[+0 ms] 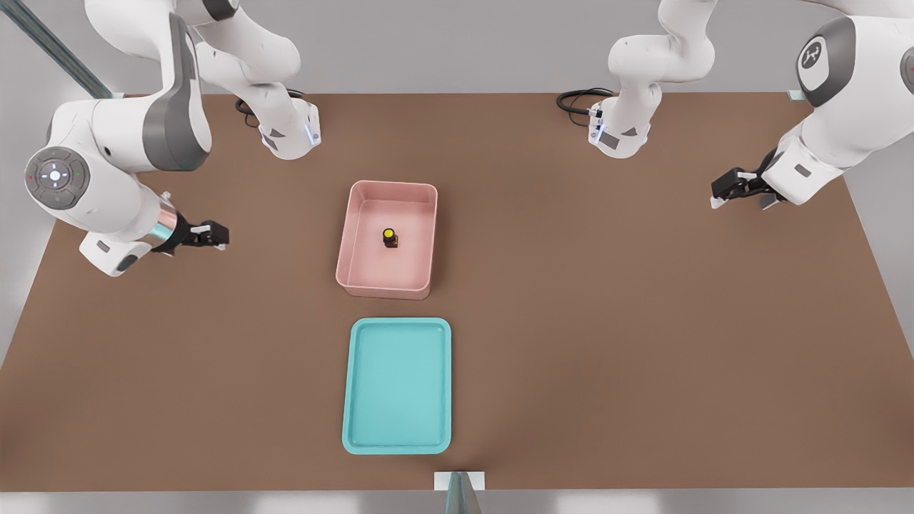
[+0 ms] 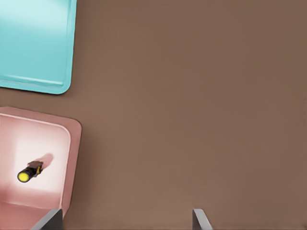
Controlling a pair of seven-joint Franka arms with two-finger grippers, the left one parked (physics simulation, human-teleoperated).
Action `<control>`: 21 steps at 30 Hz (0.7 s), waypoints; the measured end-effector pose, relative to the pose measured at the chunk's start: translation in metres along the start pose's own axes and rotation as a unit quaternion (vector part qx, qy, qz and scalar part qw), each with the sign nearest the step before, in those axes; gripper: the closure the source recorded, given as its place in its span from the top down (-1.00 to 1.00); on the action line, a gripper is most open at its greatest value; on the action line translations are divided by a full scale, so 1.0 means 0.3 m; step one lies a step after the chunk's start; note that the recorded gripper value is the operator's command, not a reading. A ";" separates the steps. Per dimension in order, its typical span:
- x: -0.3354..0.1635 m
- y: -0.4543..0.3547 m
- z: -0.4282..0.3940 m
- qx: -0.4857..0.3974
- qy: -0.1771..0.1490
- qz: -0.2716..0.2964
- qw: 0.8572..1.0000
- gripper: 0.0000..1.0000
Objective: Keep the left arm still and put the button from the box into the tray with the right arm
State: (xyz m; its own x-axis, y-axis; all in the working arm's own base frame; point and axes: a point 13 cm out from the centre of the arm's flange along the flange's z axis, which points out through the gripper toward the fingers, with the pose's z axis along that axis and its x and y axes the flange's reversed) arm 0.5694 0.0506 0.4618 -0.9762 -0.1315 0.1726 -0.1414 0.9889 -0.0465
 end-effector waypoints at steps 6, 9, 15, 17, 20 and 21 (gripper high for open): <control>-0.005 0.720 0.230 0.009 0.053 -0.139 0.989 1.00; 0.162 1.013 0.482 0.034 0.095 -0.168 0.981 1.00; 0.362 0.972 0.897 0.053 0.088 -0.076 0.992 1.00; 0.355 1.015 0.972 0.046 0.067 -0.050 0.995 1.00; 0.325 1.079 1.077 0.034 0.042 -0.011 0.998 1.00; 0.312 1.093 1.115 0.031 0.035 0.001 0.999 1.00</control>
State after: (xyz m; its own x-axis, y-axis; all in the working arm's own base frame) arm 0.3765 0.3391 0.1337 -0.9629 -0.1225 0.2404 -0.1519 0.9825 -0.1078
